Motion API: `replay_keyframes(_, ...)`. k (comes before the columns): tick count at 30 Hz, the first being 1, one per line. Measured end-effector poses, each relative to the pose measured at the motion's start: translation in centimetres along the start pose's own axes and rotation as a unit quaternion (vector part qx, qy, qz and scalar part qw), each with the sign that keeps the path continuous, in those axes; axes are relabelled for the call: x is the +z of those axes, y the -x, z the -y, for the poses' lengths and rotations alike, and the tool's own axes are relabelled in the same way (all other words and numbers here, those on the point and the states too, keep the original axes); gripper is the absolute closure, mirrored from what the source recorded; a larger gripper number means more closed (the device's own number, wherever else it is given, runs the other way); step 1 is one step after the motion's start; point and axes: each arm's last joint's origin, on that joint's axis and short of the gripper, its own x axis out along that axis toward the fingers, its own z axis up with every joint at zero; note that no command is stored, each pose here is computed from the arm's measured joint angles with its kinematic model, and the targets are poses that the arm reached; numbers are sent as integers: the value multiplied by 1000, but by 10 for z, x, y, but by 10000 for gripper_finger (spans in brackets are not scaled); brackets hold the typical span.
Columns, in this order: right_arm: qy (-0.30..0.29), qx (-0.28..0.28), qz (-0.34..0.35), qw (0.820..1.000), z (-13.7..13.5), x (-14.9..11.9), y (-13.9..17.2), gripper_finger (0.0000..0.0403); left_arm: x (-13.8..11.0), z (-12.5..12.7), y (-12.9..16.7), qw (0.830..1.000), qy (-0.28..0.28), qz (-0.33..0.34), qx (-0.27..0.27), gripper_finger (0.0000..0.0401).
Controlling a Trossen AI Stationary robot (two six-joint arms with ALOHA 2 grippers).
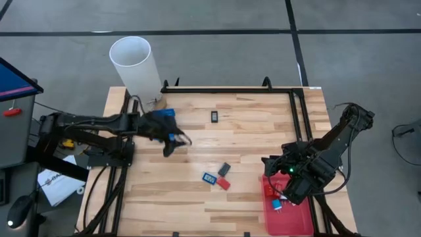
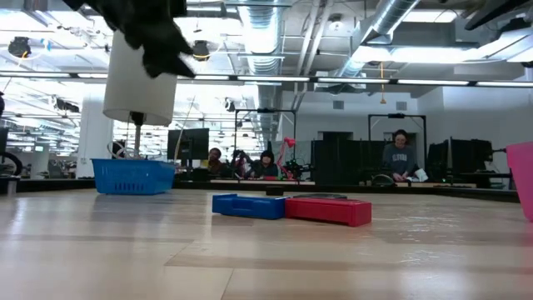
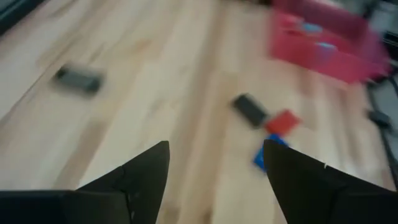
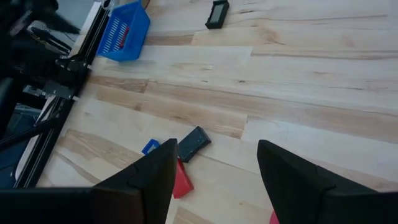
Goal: Pick & Place Office items
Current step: Put the blue digital timer into the blue bin
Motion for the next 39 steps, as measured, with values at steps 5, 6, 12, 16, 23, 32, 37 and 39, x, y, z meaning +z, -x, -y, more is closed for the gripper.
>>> replay_keyframes(5,1,-1,1,1000,0,0,0,188,-3,36,-18,989,-132,21,-64,135)
replay_keyframes(6,1,-2,1,1000,1,0,0,188,-5,42,-24,985,-154,22,-70,129)
replay_keyframes(12,-3,-2,1,1000,1,0,0,188,-21,53,-63,971,-225,-22,-78,93)
replay_keyframes(16,-9,-1,0,1000,0,0,0,188,-35,55,-90,960,-250,-62,-107,80)
replay_keyframes(23,-23,0,0,1000,-1,0,-1,188,-53,61,-126,949,-278,-68,-129,81)
replay_keyframes(32,-30,-3,-2,1000,-2,2,-3,188,-68,71,-149,946,-285,-55,-145,81)
replay_keyframes(37,-34,-7,2,999,-3,3,-5,188,-78,72,-159,946,-281,-67,-143,82)
replay_keyframes(39,-35,-7,2,999,-3,4,-5,188,-81,72,-163,947,-281,-66,-143,82)
